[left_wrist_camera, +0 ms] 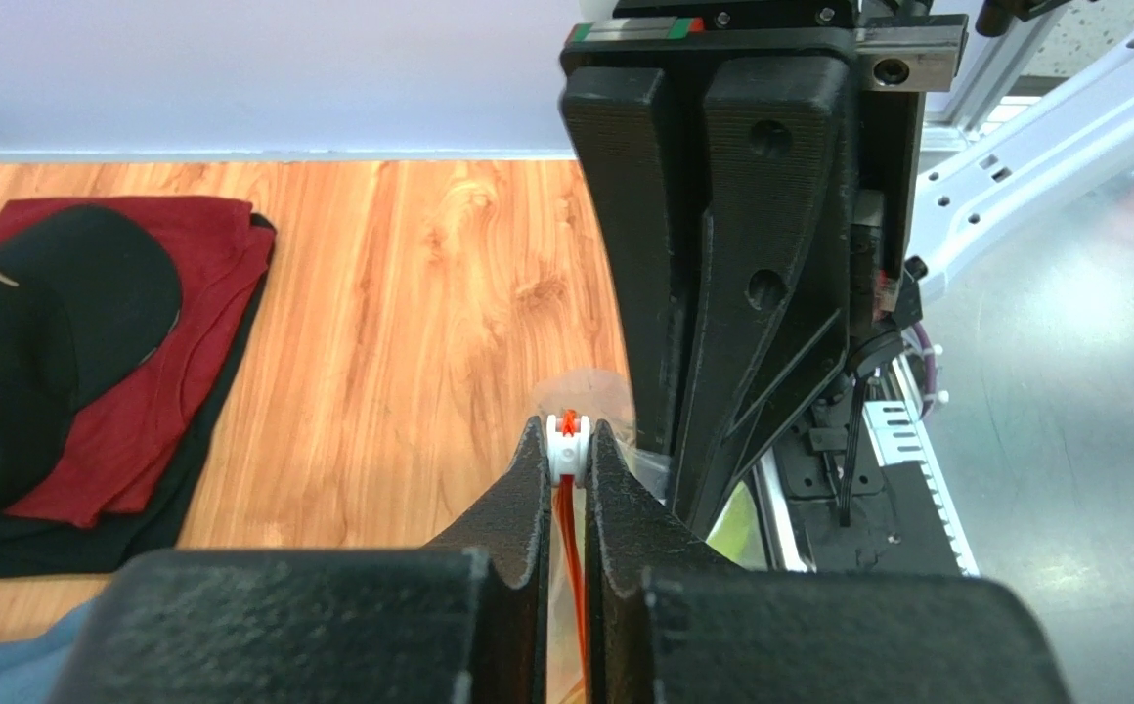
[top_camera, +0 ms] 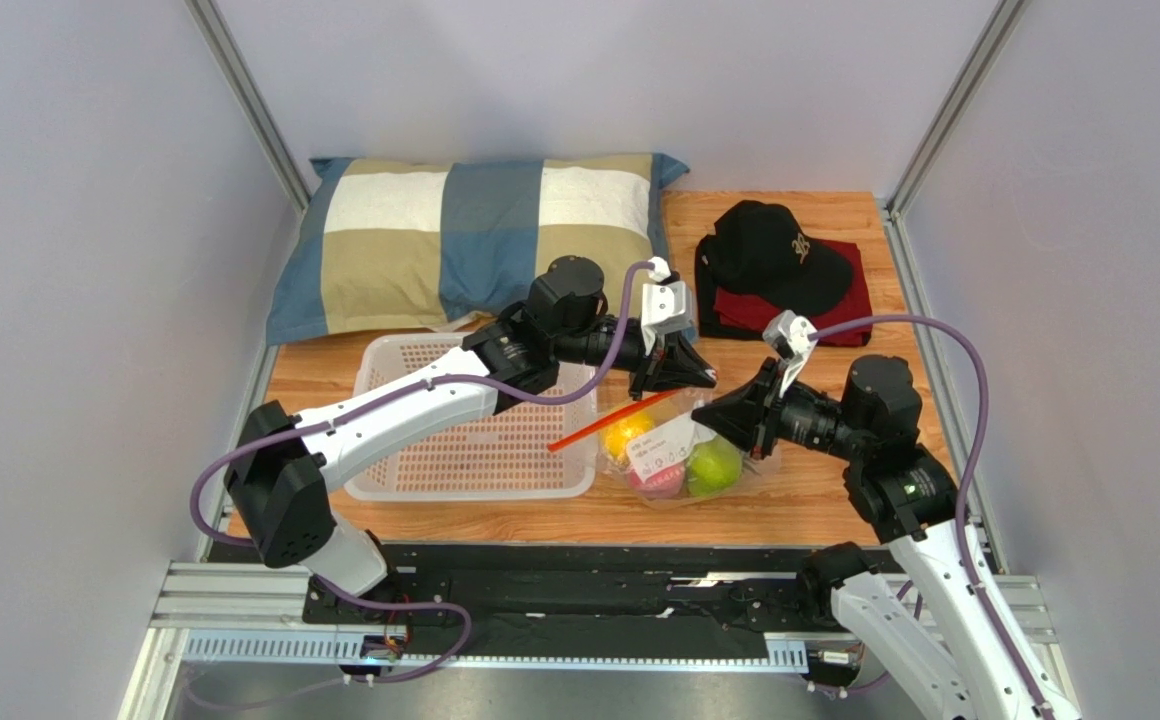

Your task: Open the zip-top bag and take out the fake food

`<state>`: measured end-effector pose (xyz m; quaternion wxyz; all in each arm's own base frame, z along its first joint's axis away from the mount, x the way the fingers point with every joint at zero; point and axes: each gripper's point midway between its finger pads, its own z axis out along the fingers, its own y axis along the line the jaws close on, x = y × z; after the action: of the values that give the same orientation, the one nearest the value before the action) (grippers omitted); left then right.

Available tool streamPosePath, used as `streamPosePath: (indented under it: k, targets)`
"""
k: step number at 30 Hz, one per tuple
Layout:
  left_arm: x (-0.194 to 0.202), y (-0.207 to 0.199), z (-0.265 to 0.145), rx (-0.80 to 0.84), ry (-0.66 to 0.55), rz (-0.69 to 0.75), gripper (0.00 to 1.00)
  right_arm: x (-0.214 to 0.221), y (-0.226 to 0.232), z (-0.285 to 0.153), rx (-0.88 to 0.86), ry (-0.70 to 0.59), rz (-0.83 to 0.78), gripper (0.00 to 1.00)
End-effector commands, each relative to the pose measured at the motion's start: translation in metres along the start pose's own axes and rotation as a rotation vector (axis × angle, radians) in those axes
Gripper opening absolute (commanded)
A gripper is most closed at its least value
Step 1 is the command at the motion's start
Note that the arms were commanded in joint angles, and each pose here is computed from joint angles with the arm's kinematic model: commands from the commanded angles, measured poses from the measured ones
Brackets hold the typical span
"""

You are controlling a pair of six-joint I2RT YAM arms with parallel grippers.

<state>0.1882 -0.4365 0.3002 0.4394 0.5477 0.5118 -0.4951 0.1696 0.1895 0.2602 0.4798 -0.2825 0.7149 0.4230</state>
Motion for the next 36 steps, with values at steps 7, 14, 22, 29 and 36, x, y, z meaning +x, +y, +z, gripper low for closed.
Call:
streamPosePath:
  k: [7, 14, 22, 29, 36]
  targets:
    - [-0.024, -0.026, -0.008, 0.133, -0.033, 0.038, 0.00, -0.021, -0.009, -0.002, 0.061, -0.030, -0.078, 0.37]
    - [-0.025, -0.031, -0.011, 0.144, -0.037, 0.034, 0.00, -0.015, -0.009, 0.010, 0.004, -0.022, -0.056, 0.15]
    - [-0.009, 0.002, -0.017, -0.059, 0.013, -0.025, 0.00, -0.039, -0.026, -0.004, 0.182, -0.166, -0.028, 0.00]
    - [0.048, 0.039, -0.044, -0.327, 0.054, -0.222, 0.00, -0.058, -0.031, -0.021, 0.278, -0.281, -0.049, 0.00]
    - [0.096, 0.024, -0.071, -0.461, 0.171, -0.482, 0.00, -0.048, -0.073, -0.009, 0.413, -0.217, 0.016, 0.00]
